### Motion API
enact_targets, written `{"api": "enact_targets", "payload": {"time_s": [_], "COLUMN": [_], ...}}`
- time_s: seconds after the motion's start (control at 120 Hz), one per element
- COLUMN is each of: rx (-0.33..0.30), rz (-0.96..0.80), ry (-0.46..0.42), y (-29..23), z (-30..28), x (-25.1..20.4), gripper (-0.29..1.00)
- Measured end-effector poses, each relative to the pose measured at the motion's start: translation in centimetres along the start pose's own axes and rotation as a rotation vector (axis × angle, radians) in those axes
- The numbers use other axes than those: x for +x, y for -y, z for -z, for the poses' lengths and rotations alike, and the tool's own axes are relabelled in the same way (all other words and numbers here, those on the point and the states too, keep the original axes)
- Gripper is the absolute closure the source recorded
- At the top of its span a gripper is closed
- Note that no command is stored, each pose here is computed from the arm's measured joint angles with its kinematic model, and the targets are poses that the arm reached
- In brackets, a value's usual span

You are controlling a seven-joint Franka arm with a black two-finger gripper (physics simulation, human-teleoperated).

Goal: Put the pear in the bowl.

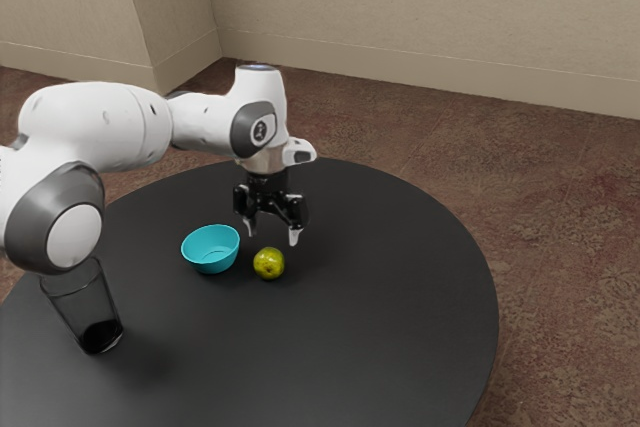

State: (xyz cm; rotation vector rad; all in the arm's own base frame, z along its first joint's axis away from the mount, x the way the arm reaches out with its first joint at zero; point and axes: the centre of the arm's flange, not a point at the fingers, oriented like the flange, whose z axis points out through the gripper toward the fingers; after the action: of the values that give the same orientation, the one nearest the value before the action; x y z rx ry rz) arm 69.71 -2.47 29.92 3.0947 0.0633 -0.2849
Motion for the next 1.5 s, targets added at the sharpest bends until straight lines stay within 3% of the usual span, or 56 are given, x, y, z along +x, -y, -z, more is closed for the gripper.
{"api": "enact_targets", "payload": {"time_s": [0.567, 1.5], "rx": [-0.013, -0.015], "rz": [0.277, 0.354], "ry": [-0.049, -0.069], "y": [1.4, 1.0], "z": [-3.3, -4.9], "x": [0.4, -0.1], "gripper": [0.0, 0.0]}}
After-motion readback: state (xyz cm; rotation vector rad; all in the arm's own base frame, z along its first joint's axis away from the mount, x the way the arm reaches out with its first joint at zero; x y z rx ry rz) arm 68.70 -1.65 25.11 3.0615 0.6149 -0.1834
